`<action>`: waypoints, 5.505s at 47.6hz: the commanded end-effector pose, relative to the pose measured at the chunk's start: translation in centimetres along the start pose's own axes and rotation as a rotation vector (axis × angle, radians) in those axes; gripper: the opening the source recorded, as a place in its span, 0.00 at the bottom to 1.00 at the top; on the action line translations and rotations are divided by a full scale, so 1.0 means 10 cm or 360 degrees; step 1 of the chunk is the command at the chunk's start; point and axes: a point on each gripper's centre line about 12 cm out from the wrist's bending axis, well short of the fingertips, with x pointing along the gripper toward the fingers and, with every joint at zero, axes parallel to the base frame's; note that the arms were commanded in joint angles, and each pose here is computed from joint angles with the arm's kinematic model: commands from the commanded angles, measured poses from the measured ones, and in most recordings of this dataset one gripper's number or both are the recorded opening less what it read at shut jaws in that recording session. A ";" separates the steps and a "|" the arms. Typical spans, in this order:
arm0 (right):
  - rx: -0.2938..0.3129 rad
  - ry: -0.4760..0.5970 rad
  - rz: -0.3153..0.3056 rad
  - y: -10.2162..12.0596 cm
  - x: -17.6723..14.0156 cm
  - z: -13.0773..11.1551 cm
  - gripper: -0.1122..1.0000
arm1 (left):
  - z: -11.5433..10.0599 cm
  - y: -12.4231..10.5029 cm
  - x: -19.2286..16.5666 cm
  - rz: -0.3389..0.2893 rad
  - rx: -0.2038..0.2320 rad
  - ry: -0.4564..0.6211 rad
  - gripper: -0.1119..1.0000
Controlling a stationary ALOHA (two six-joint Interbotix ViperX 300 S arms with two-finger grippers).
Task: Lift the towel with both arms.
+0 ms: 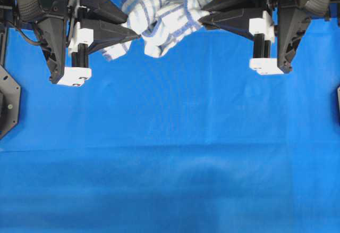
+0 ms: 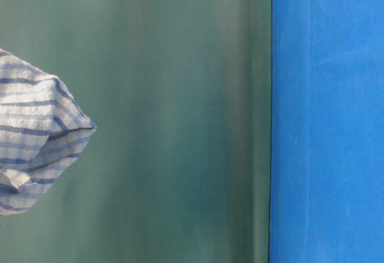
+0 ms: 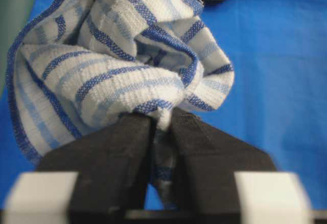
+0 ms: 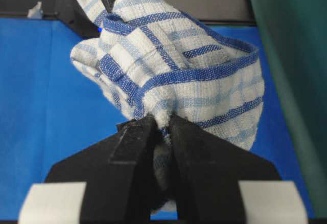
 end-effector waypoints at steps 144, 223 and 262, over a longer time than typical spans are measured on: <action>0.0090 0.0697 0.0071 0.24 1.54 -2.54 0.12 | -2.47 -0.66 1.27 -0.0225 0.0101 0.0774 0.16; 0.0068 0.0191 -0.0148 -0.23 -0.38 0.41 0.12 | 0.51 0.10 -0.33 0.0049 0.0095 -0.0104 0.16; 0.0008 0.0225 -0.0126 -0.18 -0.34 0.28 0.66 | 0.32 0.06 -0.25 0.0025 0.0092 -0.0037 0.93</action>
